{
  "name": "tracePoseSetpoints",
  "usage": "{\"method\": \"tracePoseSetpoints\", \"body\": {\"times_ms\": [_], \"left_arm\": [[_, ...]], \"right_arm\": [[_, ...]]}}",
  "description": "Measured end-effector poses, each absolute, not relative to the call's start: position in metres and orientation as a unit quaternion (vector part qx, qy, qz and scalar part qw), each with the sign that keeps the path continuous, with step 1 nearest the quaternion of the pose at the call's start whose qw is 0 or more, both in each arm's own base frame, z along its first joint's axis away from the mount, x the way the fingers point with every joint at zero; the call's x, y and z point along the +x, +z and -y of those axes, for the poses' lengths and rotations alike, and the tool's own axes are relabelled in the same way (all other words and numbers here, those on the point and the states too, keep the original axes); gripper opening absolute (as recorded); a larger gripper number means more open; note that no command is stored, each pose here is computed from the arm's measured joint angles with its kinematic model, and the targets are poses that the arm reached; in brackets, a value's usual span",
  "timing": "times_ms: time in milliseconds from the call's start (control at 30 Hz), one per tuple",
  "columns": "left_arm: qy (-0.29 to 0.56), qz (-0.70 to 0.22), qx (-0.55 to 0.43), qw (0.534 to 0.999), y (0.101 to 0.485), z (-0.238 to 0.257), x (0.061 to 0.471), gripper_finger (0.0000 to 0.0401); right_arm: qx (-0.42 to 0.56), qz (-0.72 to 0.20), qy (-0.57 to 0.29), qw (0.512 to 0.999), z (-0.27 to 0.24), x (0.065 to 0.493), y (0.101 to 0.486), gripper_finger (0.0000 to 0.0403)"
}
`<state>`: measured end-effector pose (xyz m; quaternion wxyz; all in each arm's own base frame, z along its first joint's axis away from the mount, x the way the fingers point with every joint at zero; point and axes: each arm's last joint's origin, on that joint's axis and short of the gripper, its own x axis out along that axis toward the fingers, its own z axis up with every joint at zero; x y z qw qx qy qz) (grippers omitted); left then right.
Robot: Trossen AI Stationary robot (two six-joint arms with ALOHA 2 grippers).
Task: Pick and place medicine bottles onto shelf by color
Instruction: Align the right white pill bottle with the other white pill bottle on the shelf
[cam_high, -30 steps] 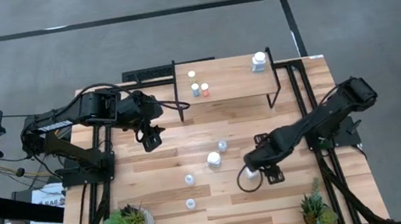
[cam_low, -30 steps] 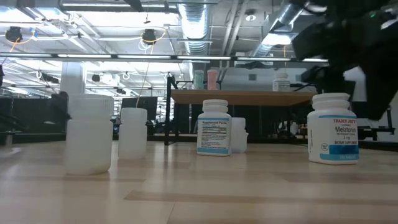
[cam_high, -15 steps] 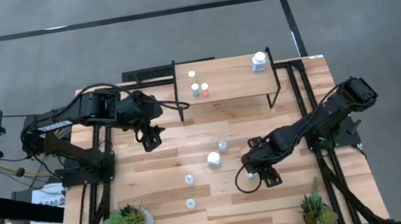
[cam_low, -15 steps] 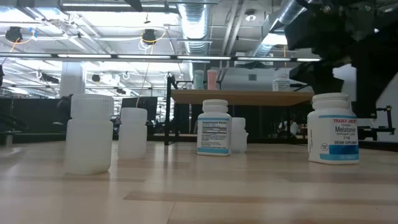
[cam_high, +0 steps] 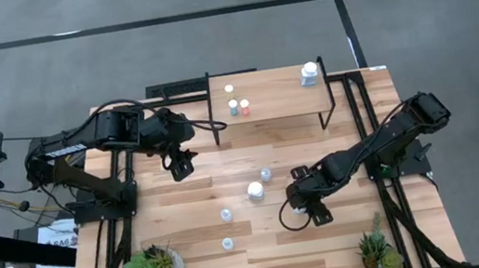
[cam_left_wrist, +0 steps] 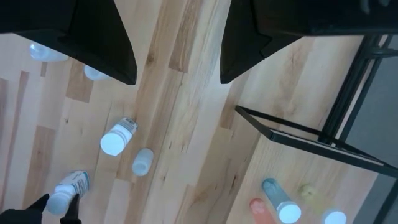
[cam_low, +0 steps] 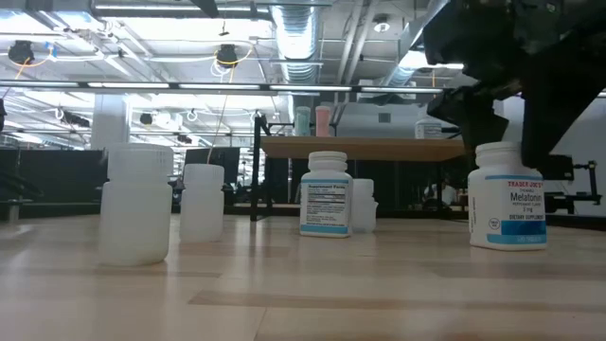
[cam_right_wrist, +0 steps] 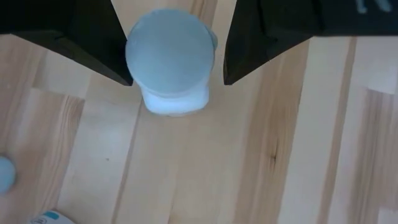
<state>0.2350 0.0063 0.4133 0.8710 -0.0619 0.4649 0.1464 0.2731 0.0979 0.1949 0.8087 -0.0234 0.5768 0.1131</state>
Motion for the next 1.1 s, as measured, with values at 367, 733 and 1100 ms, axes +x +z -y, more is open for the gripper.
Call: {"method": "tracePoseSetpoints", "body": {"times_ms": [367,733,1100], "left_arm": [[0.146,-0.465,-0.061,0.871,0.413,-0.006,0.235,0.0217],[0.146,-0.468,-0.059,0.869,0.412,-0.006,0.235,0.0217],[0.140,-0.466,-0.049,0.872,0.412,-0.006,0.236,0.0217]], "right_arm": [[-0.007,-0.589,0.099,0.802,-0.092,0.274,0.200,0.0154],[-0.012,-0.571,0.064,0.818,-0.027,0.262,0.310,0.0163],[0.006,-0.504,-0.074,0.860,0.075,0.213,0.375,0.0163]]}}
